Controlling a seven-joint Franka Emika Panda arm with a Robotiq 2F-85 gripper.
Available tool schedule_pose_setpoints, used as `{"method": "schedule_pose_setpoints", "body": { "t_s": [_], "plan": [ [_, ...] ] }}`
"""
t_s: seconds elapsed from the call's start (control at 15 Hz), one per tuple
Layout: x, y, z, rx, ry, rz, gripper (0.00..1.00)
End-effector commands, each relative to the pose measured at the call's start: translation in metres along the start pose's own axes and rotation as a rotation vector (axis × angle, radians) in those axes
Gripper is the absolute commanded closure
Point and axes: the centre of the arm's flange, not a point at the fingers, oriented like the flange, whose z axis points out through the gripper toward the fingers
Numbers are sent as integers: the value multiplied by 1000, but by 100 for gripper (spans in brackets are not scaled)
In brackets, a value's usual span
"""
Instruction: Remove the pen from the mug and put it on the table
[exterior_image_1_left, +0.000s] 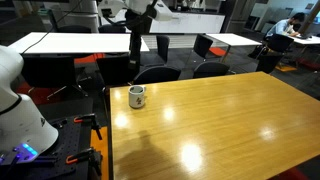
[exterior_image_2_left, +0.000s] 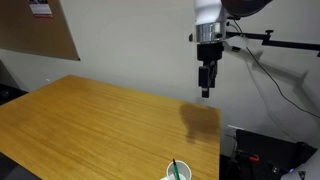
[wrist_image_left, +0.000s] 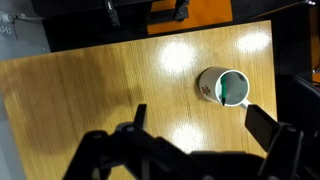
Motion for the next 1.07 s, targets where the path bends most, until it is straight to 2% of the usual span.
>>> {"method": "schedule_pose_setpoints", "body": {
  "t_s": [0.0, 0.53, 1.0],
  "plan": [
    [0, 0, 0, 0, 0, 0, 0],
    [-1, -1, 2, 2, 7, -1, 0],
    [-6, -38, 22, -22, 156, 70, 0]
  ]
}}
